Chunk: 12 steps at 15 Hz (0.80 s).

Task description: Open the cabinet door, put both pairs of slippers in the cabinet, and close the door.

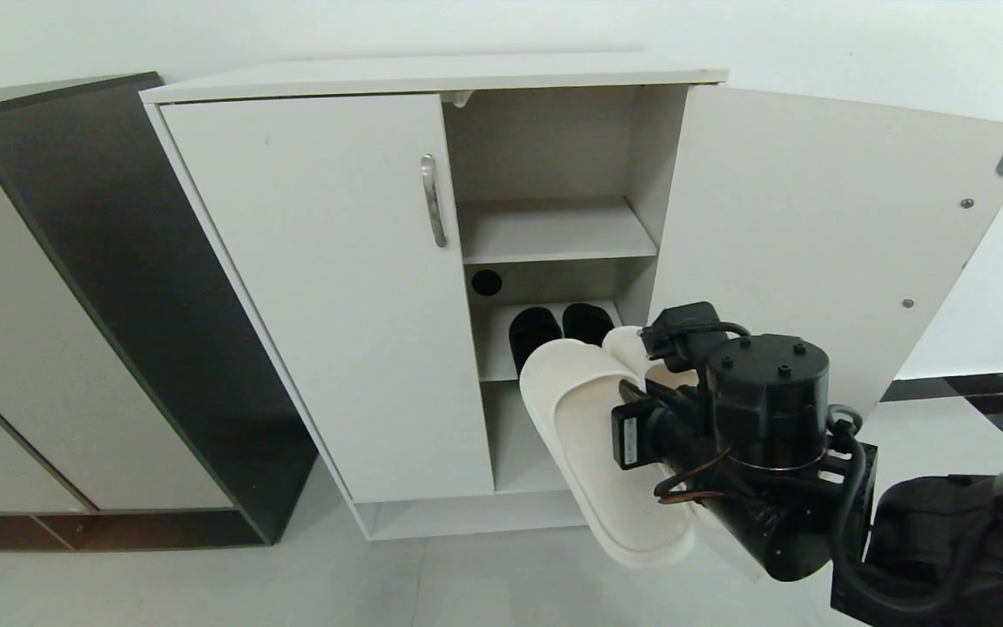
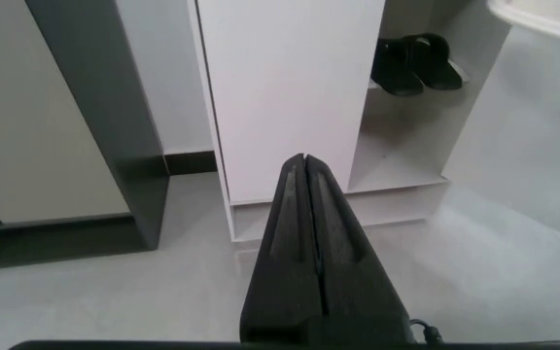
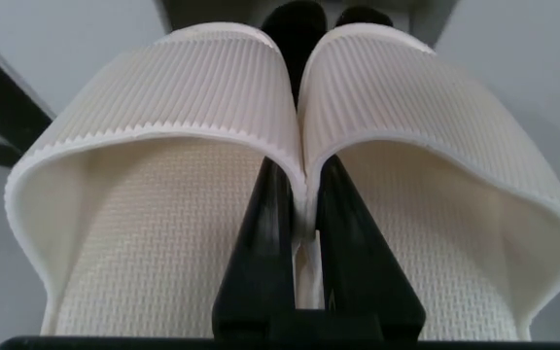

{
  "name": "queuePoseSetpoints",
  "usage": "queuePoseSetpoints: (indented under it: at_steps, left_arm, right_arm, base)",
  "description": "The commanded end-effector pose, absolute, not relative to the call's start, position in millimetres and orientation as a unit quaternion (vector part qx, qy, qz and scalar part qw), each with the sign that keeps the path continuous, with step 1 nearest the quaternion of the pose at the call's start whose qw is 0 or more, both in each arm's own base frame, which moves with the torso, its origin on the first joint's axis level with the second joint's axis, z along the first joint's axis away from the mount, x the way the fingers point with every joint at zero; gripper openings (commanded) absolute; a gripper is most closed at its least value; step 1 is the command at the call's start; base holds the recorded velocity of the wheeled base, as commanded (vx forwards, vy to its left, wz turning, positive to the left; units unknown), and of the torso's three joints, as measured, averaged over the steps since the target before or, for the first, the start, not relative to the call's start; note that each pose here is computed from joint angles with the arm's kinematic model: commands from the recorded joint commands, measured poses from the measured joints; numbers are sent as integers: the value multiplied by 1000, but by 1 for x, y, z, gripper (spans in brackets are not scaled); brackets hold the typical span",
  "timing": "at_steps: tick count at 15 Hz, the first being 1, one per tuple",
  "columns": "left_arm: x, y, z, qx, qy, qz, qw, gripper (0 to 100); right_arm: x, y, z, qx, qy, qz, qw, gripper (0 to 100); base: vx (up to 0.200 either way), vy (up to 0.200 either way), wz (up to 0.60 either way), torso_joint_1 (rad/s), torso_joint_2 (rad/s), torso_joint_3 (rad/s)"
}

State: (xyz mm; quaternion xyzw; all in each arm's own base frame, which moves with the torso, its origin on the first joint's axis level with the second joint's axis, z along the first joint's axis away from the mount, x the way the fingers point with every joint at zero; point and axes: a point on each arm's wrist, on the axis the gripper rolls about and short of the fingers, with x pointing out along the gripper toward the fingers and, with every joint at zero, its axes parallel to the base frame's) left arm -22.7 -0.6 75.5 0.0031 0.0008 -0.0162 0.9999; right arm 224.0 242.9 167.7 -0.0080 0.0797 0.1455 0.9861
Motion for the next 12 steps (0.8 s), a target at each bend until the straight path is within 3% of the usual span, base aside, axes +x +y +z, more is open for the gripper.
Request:
queuePoseSetpoints:
  at_steps: [1, 5, 12]
  left_arm:
    - [-23, -1, 76, 3, 1, -16, 1000, 0]
    - [-23, -1, 75, 3, 2, -16, 1000, 0]
    - [-23, -1, 76, 3, 1, -16, 1000, 0]
  right_arm:
    - [226, 250, 175, 4, 80, 149, 986, 0]
    - [230, 275, 191, 8, 135, 131, 982, 0]
    - [250, 303, 213, 2, 91, 75, 993, 0]
  base:
    - [0, 0, 0, 0, 0, 0]
    - [0, 0, 0, 0, 0, 0]
    - [0, 0, 0, 0, 0, 0]
